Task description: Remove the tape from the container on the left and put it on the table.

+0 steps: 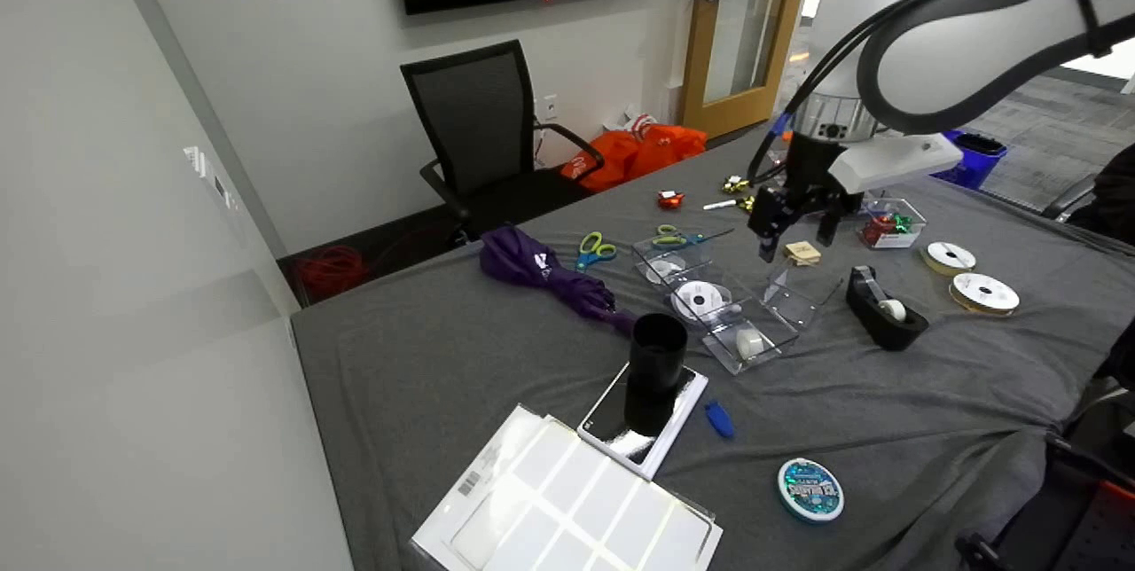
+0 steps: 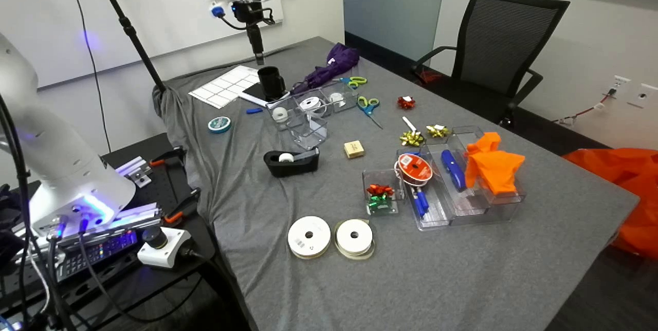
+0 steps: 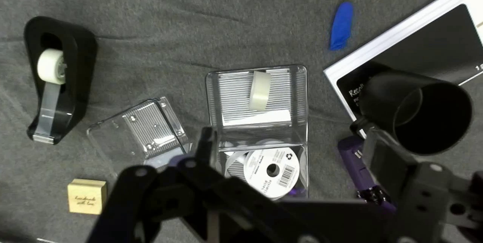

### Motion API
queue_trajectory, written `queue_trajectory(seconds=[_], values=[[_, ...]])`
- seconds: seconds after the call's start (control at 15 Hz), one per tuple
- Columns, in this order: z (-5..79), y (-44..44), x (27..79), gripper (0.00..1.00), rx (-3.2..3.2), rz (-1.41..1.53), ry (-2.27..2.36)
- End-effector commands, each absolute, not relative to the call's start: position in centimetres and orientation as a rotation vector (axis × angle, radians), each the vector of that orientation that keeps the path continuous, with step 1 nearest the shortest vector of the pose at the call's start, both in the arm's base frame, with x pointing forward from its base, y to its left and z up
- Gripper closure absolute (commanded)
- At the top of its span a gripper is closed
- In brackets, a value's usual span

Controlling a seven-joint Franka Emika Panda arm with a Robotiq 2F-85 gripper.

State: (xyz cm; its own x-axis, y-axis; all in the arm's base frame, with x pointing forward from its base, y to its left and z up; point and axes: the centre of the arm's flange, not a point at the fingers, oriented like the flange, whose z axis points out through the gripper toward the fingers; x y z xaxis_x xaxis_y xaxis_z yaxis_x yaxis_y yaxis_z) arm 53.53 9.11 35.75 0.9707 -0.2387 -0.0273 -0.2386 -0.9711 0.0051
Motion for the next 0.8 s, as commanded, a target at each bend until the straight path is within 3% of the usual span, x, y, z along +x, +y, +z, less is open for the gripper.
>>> queue_trajectory(seconds=[0.0, 0.4, 0.73], values=[[32.8, 7.6, 54.8, 0.00, 3.140, 0.016, -0.449], [32.9, 7.4, 54.9, 0.00, 3.134, -0.003, -0.440], [28.3, 6.1, 58.7, 0.00, 3.112, 0.018, -0.584]])
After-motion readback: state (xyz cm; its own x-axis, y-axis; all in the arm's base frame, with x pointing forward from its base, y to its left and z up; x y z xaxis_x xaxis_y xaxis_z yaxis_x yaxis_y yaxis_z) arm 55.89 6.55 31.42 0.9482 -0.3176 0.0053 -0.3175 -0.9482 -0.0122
